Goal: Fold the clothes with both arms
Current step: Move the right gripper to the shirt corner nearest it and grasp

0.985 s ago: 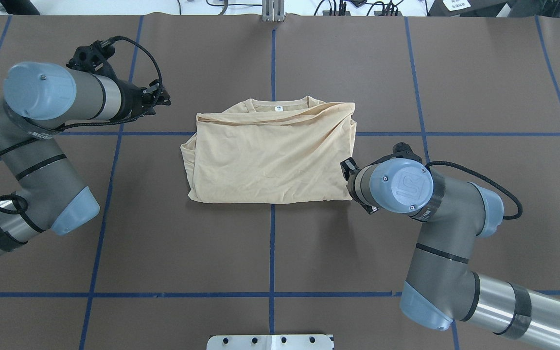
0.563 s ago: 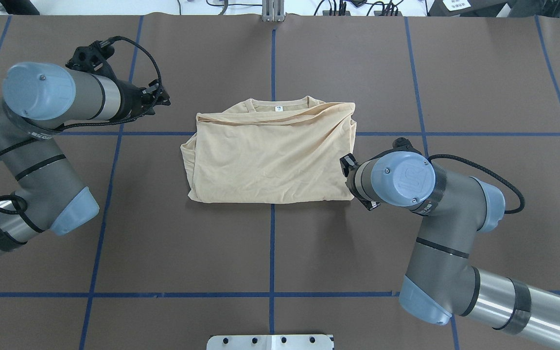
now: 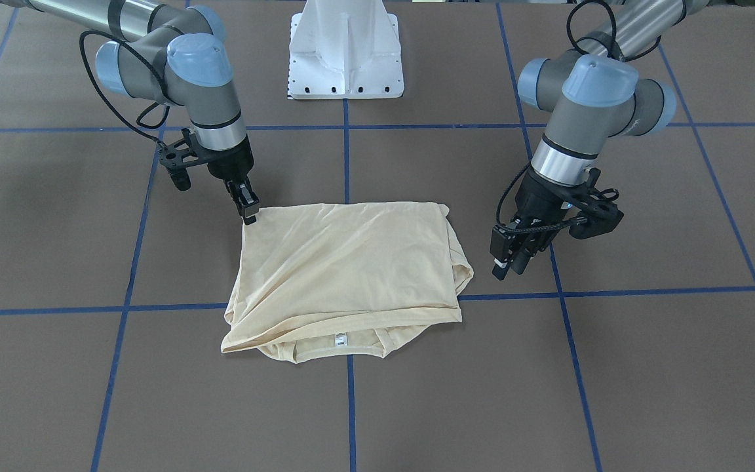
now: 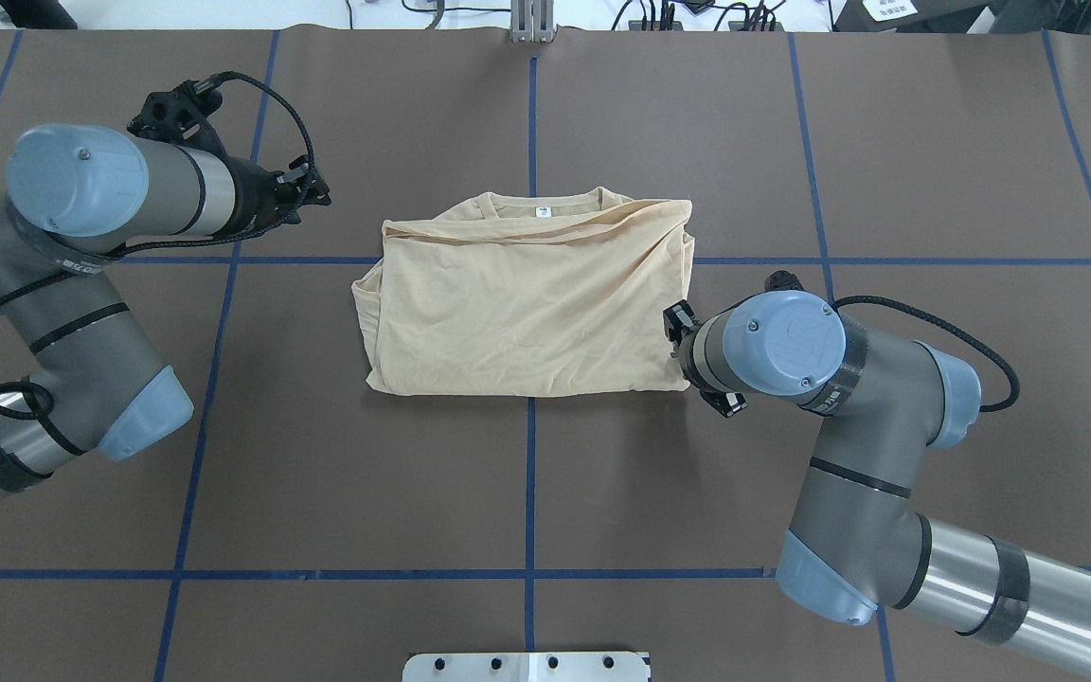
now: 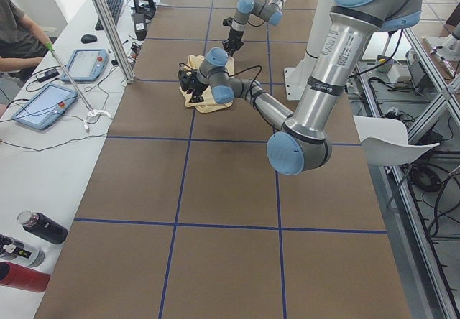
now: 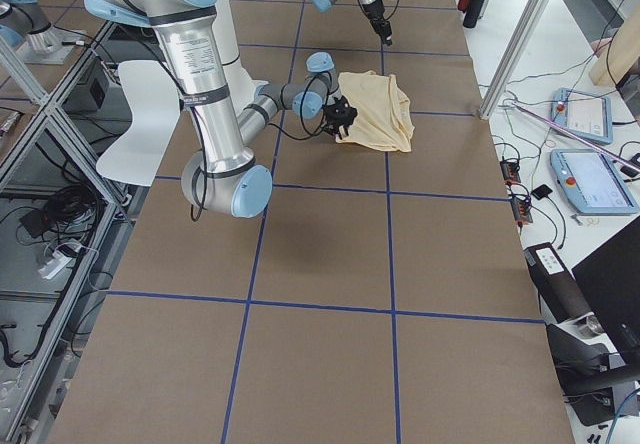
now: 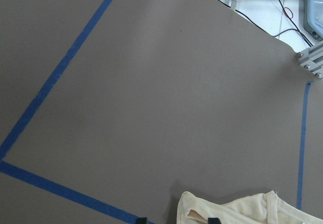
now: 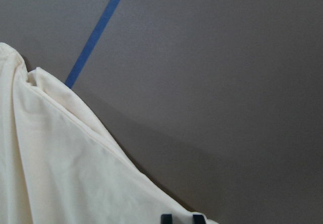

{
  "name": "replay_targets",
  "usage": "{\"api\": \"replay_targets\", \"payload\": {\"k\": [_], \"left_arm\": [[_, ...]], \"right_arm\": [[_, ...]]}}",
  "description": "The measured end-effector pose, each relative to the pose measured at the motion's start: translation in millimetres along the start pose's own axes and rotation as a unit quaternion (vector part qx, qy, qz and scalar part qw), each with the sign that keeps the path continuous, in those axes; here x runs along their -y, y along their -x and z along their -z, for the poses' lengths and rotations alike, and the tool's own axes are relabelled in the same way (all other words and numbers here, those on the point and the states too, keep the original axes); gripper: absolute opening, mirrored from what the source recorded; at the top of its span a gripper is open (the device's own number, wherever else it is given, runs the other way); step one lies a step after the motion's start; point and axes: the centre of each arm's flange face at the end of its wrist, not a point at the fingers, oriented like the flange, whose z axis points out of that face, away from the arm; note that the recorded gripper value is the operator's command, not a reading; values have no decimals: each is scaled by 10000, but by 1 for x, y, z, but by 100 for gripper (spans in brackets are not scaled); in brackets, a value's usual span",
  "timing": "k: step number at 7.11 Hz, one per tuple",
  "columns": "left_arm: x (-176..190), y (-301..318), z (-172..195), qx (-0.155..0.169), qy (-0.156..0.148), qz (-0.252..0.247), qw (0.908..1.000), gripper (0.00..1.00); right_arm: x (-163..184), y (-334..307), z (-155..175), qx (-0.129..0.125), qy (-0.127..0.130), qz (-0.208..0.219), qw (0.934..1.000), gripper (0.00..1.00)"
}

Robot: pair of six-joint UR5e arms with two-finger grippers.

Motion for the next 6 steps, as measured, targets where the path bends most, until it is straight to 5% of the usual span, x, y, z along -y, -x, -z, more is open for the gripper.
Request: {"api": "replay_targets", "payload": {"k": [1, 2, 3, 6], "left_arm": [[0, 0, 0, 4, -30, 1, 10000, 50], [0, 1, 0, 6, -42, 4, 10000, 50], [0, 1, 0, 6, -45, 5, 10000, 50], [0, 1, 0, 5, -48, 6, 10000, 50]], "right_arm": [[0, 0, -1, -9, -6, 5, 10000, 73], [0, -1, -2, -16, -8, 7, 10000, 43], [0, -1, -3, -25, -14, -1, 10000, 3], [-2, -2, -5, -49, -5, 0, 10000, 0]]}}
